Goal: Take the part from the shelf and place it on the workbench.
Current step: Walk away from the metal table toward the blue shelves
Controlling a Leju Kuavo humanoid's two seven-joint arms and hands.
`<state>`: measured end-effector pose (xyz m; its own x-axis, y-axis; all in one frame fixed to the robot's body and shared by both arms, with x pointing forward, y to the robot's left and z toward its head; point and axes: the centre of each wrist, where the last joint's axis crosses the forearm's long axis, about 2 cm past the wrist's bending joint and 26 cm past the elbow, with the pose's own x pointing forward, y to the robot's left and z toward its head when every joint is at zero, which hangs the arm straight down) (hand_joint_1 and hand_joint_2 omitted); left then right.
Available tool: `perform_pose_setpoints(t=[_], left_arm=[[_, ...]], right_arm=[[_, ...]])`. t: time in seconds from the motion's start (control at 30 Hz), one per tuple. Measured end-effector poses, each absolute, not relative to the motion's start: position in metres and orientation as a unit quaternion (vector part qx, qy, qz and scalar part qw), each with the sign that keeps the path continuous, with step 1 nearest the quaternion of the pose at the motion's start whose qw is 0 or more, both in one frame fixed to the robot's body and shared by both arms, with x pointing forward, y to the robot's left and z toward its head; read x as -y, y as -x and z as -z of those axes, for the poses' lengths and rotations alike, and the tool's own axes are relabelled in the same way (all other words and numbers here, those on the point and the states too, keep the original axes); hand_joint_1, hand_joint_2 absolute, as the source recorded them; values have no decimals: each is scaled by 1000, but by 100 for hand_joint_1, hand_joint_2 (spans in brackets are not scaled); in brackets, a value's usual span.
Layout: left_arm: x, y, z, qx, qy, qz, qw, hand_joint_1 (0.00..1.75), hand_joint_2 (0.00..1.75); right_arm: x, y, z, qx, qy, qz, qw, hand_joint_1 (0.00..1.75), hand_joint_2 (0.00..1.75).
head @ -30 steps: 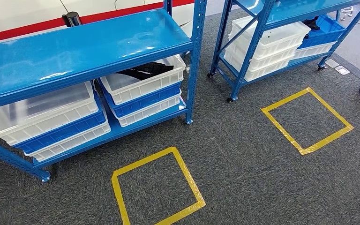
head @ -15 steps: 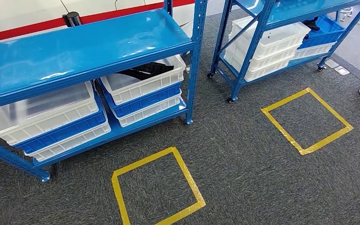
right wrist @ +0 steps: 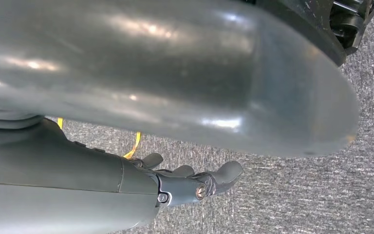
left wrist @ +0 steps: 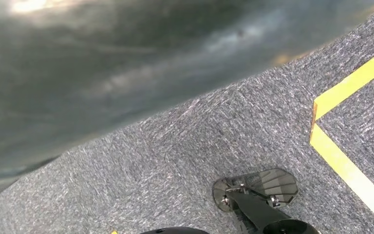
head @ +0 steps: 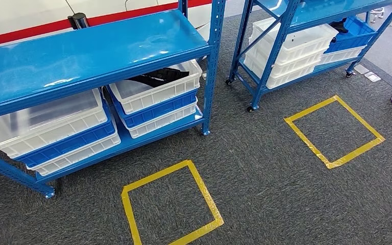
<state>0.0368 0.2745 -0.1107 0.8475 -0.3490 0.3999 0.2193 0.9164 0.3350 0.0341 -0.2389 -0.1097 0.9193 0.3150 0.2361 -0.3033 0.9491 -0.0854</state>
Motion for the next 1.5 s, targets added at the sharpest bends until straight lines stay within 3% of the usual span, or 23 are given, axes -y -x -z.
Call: perform_pose_setpoints(t=[0.97,1.5], left_arm=[[-272,-37,111,232,-142,136,953,0,0],[-272,-36,111,231,-143,137,953,0,0]], right_arm=[[239,-34,109,146,70,-170,972,0,0],[239,-32,110,147,36,-174,973,0,0]])
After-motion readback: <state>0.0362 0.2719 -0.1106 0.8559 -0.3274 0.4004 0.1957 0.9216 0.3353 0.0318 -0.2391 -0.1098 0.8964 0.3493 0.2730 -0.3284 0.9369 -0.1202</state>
